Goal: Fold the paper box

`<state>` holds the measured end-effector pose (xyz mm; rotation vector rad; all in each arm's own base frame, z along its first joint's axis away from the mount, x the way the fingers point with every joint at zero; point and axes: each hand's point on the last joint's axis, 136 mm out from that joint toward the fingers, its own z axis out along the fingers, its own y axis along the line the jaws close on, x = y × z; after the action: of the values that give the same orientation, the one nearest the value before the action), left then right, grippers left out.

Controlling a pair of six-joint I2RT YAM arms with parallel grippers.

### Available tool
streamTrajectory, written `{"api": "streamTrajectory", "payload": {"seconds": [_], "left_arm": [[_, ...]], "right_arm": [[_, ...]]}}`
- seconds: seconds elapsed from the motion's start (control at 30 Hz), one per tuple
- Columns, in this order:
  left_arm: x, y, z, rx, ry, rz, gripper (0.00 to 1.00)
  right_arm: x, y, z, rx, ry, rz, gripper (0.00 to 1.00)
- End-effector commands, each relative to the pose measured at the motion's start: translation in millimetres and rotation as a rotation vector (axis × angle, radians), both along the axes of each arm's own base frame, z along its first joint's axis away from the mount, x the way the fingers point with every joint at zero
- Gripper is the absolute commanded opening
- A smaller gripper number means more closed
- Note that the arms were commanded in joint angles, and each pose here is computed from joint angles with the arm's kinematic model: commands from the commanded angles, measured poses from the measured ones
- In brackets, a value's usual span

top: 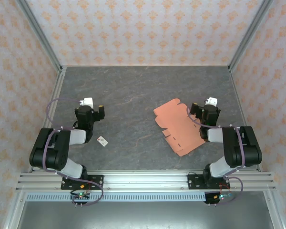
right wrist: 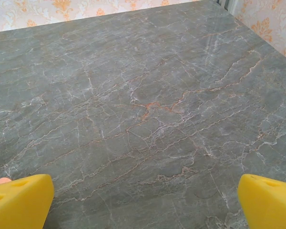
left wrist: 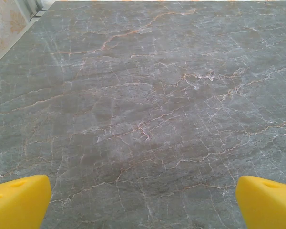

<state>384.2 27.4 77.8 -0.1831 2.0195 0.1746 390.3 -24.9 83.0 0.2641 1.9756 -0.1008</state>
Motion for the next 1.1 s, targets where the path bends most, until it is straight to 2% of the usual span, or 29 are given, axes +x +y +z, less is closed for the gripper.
{"api": "streamTrajectory", "payload": {"seconds": [0.0, 0.93, 1.07], "left_arm": [[8, -1, 16, 0.017, -0.049, -0.001, 1.0], [9, -1, 16, 0.013, -0.05, -0.002, 1.0], [11, 2, 30, 0.017, -0.021, 0.019, 1.0]], "right_arm": [[4, 0, 6, 0.009, -0.017, -0.003, 0.99], [3, 0, 6, 0.01, -0.018, -0.003, 0.99], [-2, -16, 23, 0.003, -0.03, -0.106, 0.99]]}}
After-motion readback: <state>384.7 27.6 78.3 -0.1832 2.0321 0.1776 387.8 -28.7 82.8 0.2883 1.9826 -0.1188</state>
